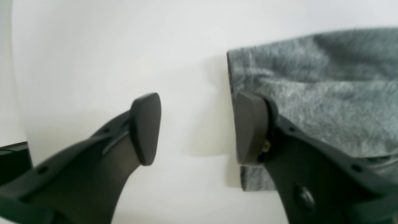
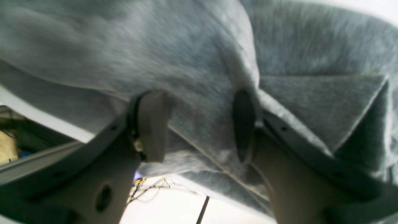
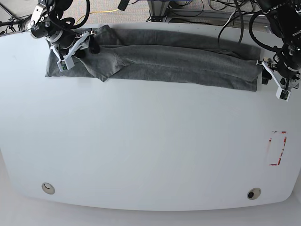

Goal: Fold the T-shirt properly
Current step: 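Grasp the folded shirt ends with both grippers and tug them outward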

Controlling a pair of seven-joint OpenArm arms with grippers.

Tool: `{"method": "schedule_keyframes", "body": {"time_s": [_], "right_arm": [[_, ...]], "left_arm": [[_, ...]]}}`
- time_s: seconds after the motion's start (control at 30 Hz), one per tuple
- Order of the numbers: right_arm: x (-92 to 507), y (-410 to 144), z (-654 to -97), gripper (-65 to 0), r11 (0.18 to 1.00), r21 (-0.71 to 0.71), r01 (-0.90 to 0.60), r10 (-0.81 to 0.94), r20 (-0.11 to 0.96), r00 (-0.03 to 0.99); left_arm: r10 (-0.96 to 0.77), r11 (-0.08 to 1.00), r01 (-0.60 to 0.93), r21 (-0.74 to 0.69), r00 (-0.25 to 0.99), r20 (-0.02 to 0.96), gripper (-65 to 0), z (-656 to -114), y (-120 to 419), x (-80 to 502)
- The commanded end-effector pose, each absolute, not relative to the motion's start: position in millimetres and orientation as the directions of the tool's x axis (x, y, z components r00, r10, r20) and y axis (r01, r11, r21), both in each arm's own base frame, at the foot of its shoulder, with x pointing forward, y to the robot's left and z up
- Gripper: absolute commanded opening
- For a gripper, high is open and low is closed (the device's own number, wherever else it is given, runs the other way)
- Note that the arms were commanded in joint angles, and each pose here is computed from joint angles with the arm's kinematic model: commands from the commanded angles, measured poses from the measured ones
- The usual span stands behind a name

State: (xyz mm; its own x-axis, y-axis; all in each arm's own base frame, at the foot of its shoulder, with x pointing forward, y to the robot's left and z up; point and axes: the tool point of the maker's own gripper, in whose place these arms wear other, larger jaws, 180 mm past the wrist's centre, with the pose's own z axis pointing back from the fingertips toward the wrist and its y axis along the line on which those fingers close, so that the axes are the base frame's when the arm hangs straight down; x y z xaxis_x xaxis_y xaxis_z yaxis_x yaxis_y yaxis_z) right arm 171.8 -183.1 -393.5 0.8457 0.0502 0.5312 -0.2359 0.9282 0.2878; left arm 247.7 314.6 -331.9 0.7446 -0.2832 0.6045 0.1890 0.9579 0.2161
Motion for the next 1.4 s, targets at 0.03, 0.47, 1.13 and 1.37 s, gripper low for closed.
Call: {"method": "schedule_keyframes", "body": {"time_s": [0.03, 0.47, 1.13, 1.37], "right_arm": [[184, -187, -405, -38.8, 0.936, 0.272, -0.225, 0.048, 0.535, 0.844], [205, -197, -433, -42.3, 0.954, 0.243, -0.177, 0.033, 0.502, 0.864], [205, -196, -431, -42.5, 0.953, 0.247, -0.178, 0.029, 0.508, 0.861], [205, -196, -431, -42.5, 0.953, 0.246, -0.177, 0.028, 0.508, 0.861]], "left_arm": [[-0.230, 0.972, 0.150, 0.179, 0.732, 0.641, -29.9, -320, 324, 247], [0.030, 0.994, 0.045, -0.096, 0.749, 0.661, -17.5, -348, 334, 234], [0.112, 0.938, 0.076, -0.339, 0.858, 0.501, -17.9, -409, 295, 206], [0.117, 0.934, 0.073, -0.349, 0.862, 0.494, -48.8, -413, 291, 205]]}}
